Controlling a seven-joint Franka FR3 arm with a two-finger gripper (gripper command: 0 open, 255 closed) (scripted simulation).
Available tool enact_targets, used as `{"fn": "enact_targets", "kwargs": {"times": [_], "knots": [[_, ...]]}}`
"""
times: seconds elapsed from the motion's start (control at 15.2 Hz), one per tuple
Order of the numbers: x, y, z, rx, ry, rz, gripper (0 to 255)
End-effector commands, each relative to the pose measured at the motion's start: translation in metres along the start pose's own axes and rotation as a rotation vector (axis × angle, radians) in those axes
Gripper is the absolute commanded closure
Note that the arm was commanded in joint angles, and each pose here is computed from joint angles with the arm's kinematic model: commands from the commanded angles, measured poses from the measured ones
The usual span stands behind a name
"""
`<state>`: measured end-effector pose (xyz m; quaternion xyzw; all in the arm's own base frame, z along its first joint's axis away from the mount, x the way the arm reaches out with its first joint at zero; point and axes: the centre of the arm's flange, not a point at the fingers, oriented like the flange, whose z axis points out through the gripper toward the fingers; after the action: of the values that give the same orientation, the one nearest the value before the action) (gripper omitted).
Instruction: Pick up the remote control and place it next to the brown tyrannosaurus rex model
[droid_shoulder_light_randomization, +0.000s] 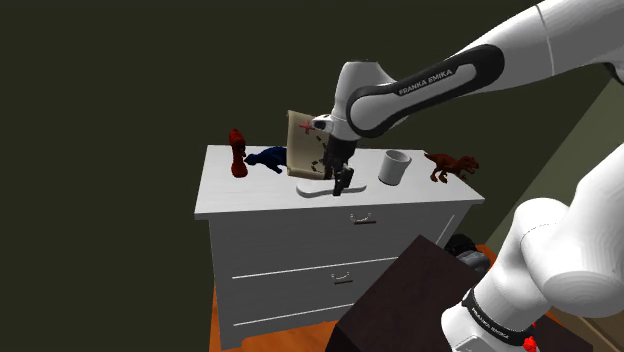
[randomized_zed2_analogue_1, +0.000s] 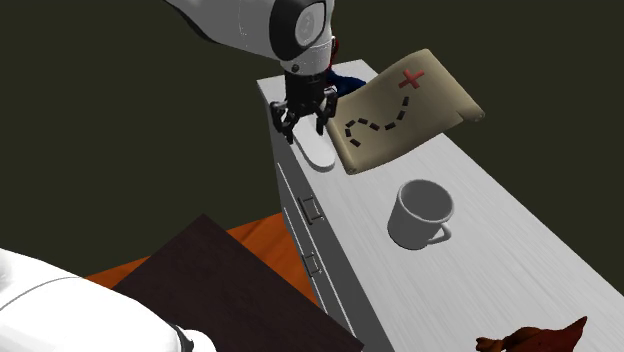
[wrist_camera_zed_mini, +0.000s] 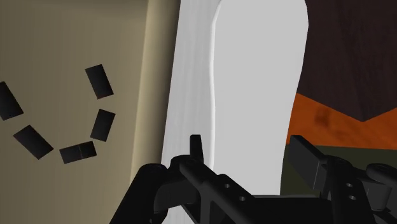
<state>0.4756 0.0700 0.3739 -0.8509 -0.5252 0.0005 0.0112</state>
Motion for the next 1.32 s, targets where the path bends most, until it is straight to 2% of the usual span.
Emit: {"fn": "enact_targets", "kwargs": {"times": [0.0,1.25], "knots": [[0.001,0.000,-0.009,0.000,0.000,0.000,255],[0.002,-0.002,-0.110,0.000,0.000,0.000,255]]}}
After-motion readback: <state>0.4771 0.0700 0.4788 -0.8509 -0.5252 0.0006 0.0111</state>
